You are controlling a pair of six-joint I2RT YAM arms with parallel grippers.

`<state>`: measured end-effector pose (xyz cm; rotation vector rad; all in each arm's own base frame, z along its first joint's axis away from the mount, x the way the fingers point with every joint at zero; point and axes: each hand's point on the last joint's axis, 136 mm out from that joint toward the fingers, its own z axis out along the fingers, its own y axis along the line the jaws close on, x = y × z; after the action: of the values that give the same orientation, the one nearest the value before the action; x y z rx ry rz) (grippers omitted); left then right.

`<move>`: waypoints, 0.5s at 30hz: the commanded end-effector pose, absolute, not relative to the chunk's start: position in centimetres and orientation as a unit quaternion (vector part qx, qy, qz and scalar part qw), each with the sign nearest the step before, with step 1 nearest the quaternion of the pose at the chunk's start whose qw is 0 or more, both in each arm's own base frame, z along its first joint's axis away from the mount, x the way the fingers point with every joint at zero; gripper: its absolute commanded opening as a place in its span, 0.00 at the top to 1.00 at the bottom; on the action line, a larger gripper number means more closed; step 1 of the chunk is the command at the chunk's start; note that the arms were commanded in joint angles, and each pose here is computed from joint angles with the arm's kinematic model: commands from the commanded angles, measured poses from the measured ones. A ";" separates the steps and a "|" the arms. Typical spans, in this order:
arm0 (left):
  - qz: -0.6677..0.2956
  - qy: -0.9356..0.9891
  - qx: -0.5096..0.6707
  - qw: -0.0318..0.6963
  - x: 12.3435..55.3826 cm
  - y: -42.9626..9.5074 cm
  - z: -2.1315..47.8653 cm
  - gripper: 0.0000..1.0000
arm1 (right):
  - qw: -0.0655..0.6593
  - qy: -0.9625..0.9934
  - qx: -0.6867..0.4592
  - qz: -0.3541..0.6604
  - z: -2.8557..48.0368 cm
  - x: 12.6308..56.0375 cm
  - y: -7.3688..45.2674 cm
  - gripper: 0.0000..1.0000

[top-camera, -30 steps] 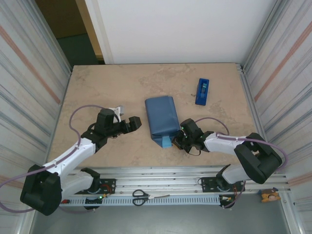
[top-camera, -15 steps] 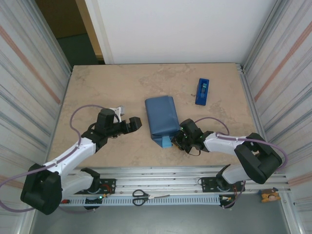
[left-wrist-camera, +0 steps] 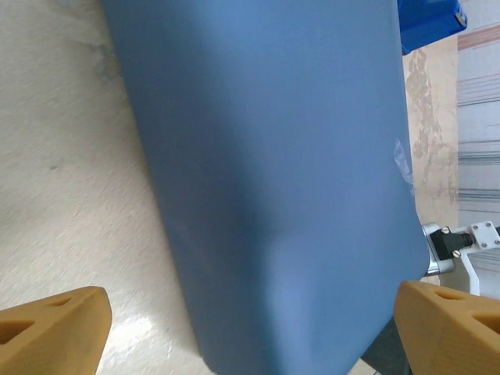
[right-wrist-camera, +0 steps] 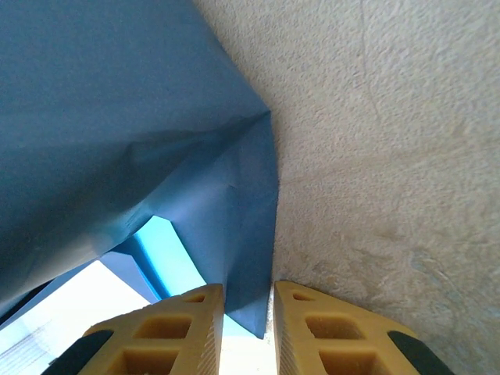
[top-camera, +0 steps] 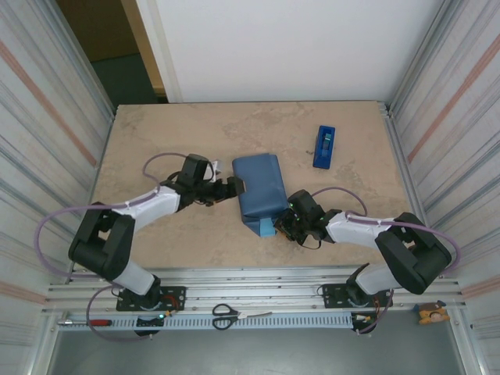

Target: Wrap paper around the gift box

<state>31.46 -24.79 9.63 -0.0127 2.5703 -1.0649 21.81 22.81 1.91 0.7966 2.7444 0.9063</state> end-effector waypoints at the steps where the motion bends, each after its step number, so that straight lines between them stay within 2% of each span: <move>1: -0.384 0.910 0.012 0.158 31.5 -26.0 9.2 0.10 | 0.071 0.914 0.256 0.306 1.7 22.2 23.6 0.78; 7: -0.392 0.910 0.016 0.136 31.3 -27.1 7.8 0.20 | 0.078 0.910 0.254 0.317 1.8 22.8 24.2 0.80; 15: -0.402 0.908 0.012 0.118 30.5 -27.6 6.8 0.24 | 0.107 0.900 0.252 0.338 3.0 24.0 24.6 0.81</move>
<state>30.77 -26.85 6.75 0.0181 2.6598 -1.1254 22.07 23.16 1.84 0.7925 2.7425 0.9209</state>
